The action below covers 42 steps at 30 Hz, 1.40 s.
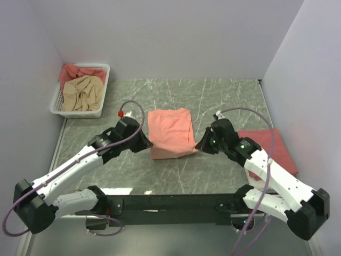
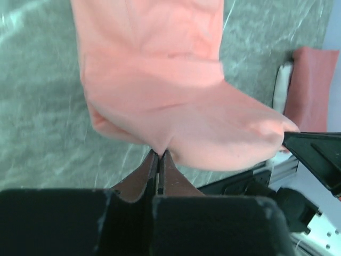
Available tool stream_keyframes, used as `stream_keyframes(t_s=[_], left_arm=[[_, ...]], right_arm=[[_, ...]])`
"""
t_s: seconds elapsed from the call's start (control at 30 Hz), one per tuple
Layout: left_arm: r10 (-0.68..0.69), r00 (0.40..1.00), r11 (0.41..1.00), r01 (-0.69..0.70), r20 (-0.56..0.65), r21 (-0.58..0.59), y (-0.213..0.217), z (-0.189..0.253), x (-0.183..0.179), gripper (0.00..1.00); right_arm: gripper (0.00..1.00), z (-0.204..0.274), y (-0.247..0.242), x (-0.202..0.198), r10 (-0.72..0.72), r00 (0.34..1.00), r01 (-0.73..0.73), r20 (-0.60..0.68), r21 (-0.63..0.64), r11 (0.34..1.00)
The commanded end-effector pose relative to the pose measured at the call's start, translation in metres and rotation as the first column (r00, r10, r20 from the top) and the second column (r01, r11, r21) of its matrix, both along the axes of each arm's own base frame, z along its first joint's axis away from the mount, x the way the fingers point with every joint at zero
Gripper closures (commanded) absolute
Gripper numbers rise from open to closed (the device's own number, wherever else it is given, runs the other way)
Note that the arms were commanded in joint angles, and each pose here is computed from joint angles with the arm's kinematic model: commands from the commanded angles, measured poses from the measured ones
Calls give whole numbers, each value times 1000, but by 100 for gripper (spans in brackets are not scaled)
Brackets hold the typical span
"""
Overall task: Fold and stack the t-shirts
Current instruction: Fold the tshirt
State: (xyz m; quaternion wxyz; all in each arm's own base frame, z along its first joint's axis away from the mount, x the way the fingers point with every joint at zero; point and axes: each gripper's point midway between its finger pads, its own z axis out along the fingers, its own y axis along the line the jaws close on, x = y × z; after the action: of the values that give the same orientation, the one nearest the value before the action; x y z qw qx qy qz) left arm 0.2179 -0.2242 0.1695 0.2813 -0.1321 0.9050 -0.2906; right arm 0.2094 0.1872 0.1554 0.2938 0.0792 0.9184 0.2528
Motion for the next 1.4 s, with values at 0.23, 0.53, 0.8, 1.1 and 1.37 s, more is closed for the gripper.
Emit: stream_keyframes(t_s=[0.23,0.53,0.8,1.1,1.37], left_arm=[[-25,999,998,27,24,-56,-12,34,82,100],[35,999,993,-39,-37,-114,-5,16,153,99],[78,994,988,-87,-82,-124,5,1,211,100],[90,989,988,-104,-117,-117,5,-22,255,99],[171,978,981,-181,-115,-76,50,-41,282,66]], right_arm=[[100,39,7,100,-21,994,16,109,49,999],[100,18,16,172,-6,999,3,35,75,997],[100,13,23,224,0,1000,-1,18,102,995],[100,-22,29,269,3,1000,-1,-18,129,992],[49,-34,16,302,-25,1000,26,-8,69,997]])
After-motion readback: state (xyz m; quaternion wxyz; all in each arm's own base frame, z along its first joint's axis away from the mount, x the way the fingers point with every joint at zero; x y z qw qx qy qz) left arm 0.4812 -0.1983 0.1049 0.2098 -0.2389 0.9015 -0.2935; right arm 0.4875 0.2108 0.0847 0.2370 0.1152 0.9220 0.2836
